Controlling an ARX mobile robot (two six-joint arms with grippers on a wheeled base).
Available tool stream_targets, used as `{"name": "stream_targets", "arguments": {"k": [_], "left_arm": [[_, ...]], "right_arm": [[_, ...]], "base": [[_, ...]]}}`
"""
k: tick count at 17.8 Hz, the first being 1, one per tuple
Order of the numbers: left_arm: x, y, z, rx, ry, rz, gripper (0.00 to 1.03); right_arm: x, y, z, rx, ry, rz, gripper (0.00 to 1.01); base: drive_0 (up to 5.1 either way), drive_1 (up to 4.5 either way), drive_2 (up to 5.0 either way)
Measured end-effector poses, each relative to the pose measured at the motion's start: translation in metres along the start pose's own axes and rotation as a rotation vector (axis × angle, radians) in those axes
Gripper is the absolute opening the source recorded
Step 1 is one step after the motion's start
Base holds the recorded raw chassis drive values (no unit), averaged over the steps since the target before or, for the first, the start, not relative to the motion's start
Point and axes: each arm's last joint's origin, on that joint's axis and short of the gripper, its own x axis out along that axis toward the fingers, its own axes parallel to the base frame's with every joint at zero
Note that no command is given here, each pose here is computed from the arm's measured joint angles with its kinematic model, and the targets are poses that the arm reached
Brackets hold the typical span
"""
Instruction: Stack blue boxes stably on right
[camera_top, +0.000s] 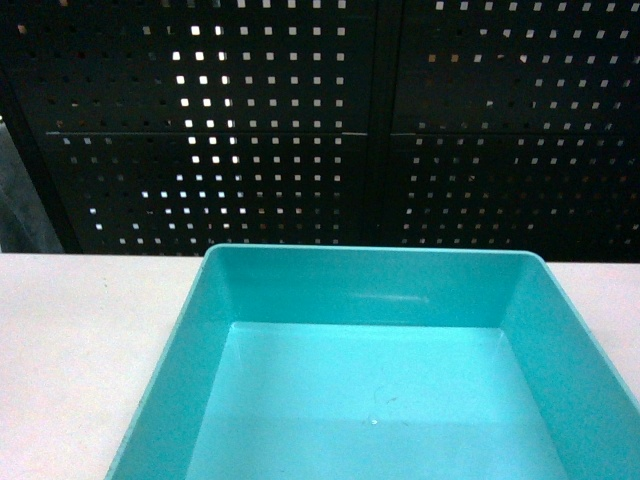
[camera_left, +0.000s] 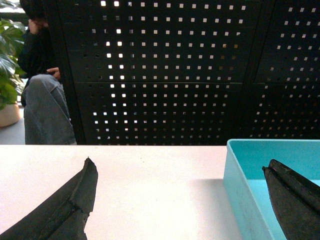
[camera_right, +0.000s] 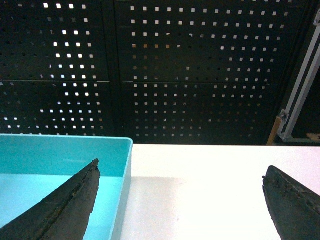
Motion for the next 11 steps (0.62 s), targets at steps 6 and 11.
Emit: {"name": "stream_targets", "arguments": {"k": [6, 11], "left_arm": [[0.0000, 0.0000, 0.0000, 0.000, 0.000, 0.000, 0.98], [0.0000, 0.0000, 0.0000, 0.000, 0.000, 0.000, 0.98]], "right_arm": [[0.0000, 0.0000, 0.0000, 0.000, 0.000, 0.000, 0.98], [0.0000, 0.0000, 0.0000, 0.000, 0.000, 0.000, 0.98]], "base": [[0.0, 0.00, 0.0], [0.0, 0.00, 0.0]]}}
